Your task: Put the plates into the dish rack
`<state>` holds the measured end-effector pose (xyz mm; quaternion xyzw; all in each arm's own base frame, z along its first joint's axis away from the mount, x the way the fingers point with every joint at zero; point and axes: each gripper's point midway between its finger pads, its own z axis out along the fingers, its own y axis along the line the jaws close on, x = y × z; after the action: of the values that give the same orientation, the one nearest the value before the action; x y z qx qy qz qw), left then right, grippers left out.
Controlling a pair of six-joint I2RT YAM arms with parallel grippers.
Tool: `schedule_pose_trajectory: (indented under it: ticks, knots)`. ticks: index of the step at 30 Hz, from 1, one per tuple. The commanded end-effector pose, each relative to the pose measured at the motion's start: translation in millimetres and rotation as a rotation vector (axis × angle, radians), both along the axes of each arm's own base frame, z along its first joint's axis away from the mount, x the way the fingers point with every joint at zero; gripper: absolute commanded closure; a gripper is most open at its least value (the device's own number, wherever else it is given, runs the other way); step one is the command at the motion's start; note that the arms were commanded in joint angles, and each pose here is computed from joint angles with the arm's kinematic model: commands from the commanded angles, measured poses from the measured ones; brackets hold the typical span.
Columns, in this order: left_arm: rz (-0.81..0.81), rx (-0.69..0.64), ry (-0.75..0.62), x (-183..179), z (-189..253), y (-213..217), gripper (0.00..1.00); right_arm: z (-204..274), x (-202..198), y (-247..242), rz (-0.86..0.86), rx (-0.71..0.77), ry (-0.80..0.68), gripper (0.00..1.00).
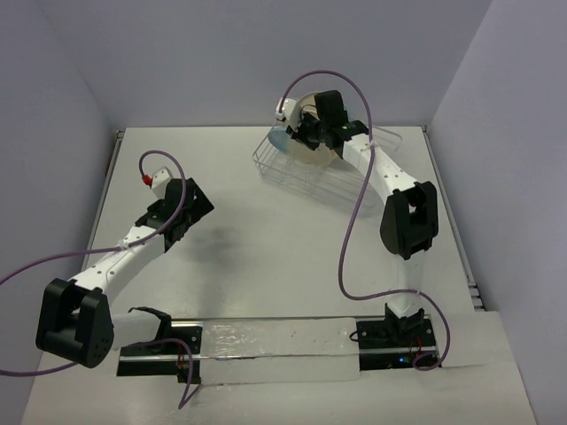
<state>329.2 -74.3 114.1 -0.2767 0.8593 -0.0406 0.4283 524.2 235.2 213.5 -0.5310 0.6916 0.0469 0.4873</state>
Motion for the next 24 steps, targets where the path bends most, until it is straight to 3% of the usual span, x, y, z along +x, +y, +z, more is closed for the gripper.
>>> schedule_pose_trajectory:
  ticks: [1,9,14,16,24]
  knots:
    - [-0.004,-0.006,-0.052,13.8,21.1,-1.6,0.01,55.8,35.7,-2.2,-0.014,0.059,-0.205,0.93]
    - [-0.010,-0.008,-0.050,15.3,21.0,-3.2,0.01,48.4,42.1,-5.8,-0.026,0.104,-0.172,0.78]
    - [-0.016,-0.011,-0.047,17.5,20.7,-5.3,0.01,42.1,43.8,-8.5,-0.037,0.105,-0.159,0.75]
    - [-0.020,-0.013,-0.047,18.9,20.9,-6.6,0.01,39.2,46.0,-10.1,-0.048,0.111,-0.152,0.68]
    - [-0.022,-0.007,-0.045,21.4,21.4,-6.6,0.01,26.8,57.3,-19.2,-0.101,0.135,-0.133,0.65]
